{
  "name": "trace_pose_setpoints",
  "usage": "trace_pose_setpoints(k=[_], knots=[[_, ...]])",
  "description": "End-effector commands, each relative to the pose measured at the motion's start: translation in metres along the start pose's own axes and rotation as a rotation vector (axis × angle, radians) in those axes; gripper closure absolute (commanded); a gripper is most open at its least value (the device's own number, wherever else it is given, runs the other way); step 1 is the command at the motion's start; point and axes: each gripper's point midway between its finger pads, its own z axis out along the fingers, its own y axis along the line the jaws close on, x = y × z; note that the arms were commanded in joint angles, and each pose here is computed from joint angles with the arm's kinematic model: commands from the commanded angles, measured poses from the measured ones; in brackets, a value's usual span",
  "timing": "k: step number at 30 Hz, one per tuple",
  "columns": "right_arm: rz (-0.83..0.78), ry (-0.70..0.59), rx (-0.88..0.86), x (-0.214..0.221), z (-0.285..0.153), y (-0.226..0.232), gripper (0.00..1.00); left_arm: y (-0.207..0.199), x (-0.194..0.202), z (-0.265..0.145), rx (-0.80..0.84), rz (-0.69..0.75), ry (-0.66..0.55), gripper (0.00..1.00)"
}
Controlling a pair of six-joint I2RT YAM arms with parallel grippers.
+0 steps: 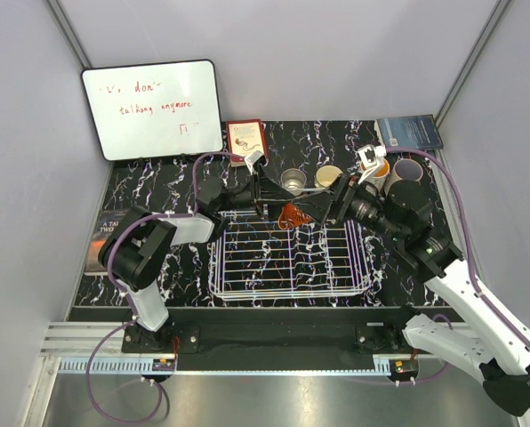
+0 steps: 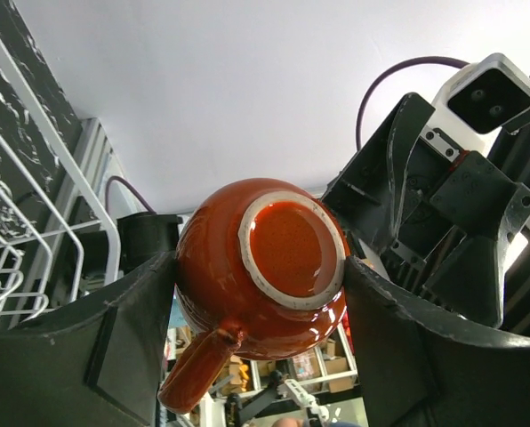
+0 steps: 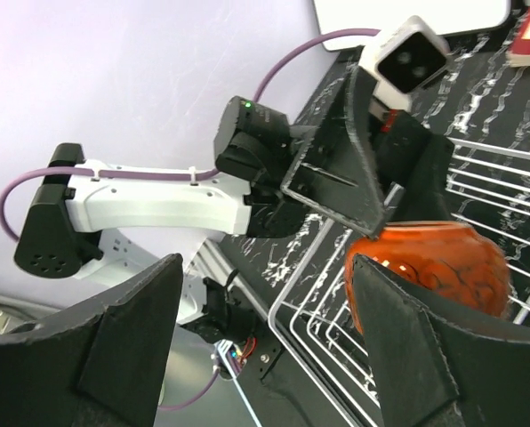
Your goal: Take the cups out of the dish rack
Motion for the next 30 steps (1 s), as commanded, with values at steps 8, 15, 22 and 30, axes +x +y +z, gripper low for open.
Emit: trace_pose_setpoints(k=[8, 15, 22, 30], knots=[[-0.055, -0.092, 0.151, -0.017, -0.025, -0.016, 0.17, 0.037, 0.004, -0.008, -0.075, 0.233, 0.012, 1.00], [-0.054, -0.086, 0.174, -0.013, -0.029, -0.021, 0.18, 0.099, -0.003, -0.006, -0.409, 0.250, 0.004, 1.00], [-0.054, -0.068, 0.173, -0.009, -0.027, -0.023, 0.19, 0.113, -0.012, -0.003, -0.499, 0.299, -0.017, 1.00], [-0.059, -0.052, 0.182, -0.005, -0.028, -0.026, 0.20, 0.119, -0.016, -0.005, -0.550, 0.338, -0.047, 1.00]])
